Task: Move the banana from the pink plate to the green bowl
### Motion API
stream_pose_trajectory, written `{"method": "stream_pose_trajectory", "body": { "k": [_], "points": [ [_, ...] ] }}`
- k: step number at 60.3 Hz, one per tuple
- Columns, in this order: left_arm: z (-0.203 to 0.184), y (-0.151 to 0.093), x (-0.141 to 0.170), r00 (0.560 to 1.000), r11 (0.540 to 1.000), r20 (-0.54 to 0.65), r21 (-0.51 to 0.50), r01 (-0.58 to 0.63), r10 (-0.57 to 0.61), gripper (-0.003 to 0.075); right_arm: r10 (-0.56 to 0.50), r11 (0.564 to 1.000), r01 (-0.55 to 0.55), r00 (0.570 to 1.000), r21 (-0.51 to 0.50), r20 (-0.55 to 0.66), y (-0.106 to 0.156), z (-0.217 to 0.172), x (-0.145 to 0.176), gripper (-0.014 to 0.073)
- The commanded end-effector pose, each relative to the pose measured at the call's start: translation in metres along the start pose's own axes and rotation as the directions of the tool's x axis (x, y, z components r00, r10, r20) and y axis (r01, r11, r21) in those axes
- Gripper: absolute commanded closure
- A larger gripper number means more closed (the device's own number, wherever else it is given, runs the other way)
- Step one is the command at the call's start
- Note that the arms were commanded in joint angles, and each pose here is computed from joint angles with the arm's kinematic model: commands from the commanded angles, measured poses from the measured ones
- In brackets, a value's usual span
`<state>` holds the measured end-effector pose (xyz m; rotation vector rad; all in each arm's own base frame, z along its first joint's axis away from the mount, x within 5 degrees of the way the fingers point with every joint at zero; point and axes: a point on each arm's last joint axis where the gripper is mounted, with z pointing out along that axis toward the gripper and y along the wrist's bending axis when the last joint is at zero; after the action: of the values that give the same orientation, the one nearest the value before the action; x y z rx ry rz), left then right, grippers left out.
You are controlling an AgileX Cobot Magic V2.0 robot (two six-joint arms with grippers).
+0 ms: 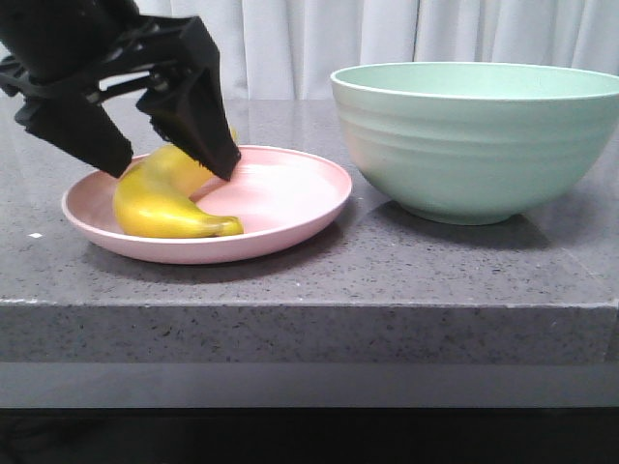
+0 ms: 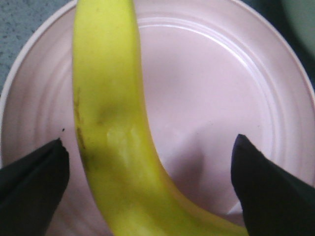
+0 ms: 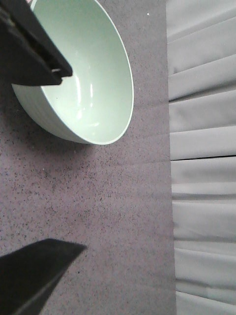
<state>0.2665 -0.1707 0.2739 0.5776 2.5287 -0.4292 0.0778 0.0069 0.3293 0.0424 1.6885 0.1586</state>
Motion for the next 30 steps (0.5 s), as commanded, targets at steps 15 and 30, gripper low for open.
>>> {"method": "stream_pose_trajectory", "body": {
  "k": [15,30],
  "points": [
    [0.0,-0.004,-0.009,0.999,1.0,0.026,0.017,0.026,-0.027,0.0089,-0.007,1.0,0.006,0.995,0.003,0.097,0.001,-0.001,-0.017,-0.0046],
    [0.008,-0.003,-0.008,1.0,0.999,0.007,0.013,0.03,-0.03,0.03,-0.007,1.0,0.006,0.995,0.003,0.097,0.001,-0.001,-0.017,-0.0046]
  ]
}}
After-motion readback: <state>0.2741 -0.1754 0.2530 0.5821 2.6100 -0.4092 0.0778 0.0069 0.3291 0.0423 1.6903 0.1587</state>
